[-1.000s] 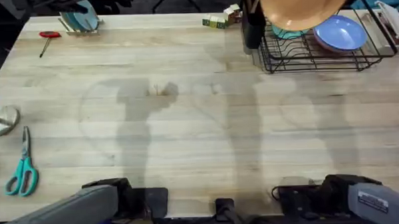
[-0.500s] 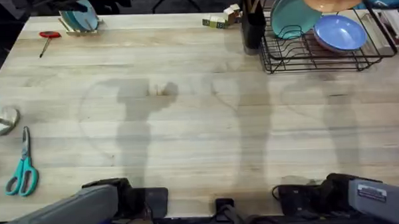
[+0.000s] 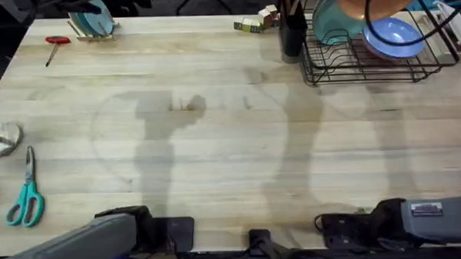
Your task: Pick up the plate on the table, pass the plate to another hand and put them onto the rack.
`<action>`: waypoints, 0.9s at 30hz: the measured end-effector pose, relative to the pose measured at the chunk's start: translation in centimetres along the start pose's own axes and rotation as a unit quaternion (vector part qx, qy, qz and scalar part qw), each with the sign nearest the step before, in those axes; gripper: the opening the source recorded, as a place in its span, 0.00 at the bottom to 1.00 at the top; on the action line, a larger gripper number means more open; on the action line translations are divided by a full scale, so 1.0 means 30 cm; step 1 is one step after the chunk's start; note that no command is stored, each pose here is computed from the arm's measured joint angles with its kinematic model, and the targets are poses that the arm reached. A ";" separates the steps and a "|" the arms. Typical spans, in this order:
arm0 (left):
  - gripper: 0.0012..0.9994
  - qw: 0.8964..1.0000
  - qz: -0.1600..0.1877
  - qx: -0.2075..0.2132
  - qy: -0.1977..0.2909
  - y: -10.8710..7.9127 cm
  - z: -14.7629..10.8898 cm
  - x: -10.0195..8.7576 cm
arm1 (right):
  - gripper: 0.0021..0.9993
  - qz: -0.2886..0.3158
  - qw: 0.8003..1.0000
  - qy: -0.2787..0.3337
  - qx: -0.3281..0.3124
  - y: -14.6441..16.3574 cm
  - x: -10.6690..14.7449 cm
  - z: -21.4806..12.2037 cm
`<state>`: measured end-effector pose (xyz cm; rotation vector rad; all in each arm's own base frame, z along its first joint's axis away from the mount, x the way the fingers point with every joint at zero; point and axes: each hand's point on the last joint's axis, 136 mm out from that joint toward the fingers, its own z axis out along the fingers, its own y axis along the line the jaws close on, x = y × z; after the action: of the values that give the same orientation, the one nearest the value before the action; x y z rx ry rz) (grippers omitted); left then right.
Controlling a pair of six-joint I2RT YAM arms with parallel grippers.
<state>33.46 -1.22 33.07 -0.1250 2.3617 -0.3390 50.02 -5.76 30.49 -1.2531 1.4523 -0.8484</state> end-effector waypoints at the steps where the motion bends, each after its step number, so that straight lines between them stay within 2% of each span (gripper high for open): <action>1: 0.99 1.000 0.000 0.000 0.000 0.000 0.000 0.000 | 0.03 -0.010 1.000 -0.003 -0.006 0.017 0.004 0.012; 12: 0.99 1.000 0.000 0.000 0.000 0.000 0.000 0.000 | 0.03 -0.084 0.996 -0.016 -0.028 0.099 0.026 0.088; 27: 0.99 1.000 0.000 0.000 0.000 0.000 0.000 0.000 | 0.03 -0.088 0.993 -0.031 -0.067 0.204 0.036 0.137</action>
<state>33.46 -1.22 33.07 -0.1250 2.3617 -0.3390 52.34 -5.09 23.43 -1.5137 1.3808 -0.8311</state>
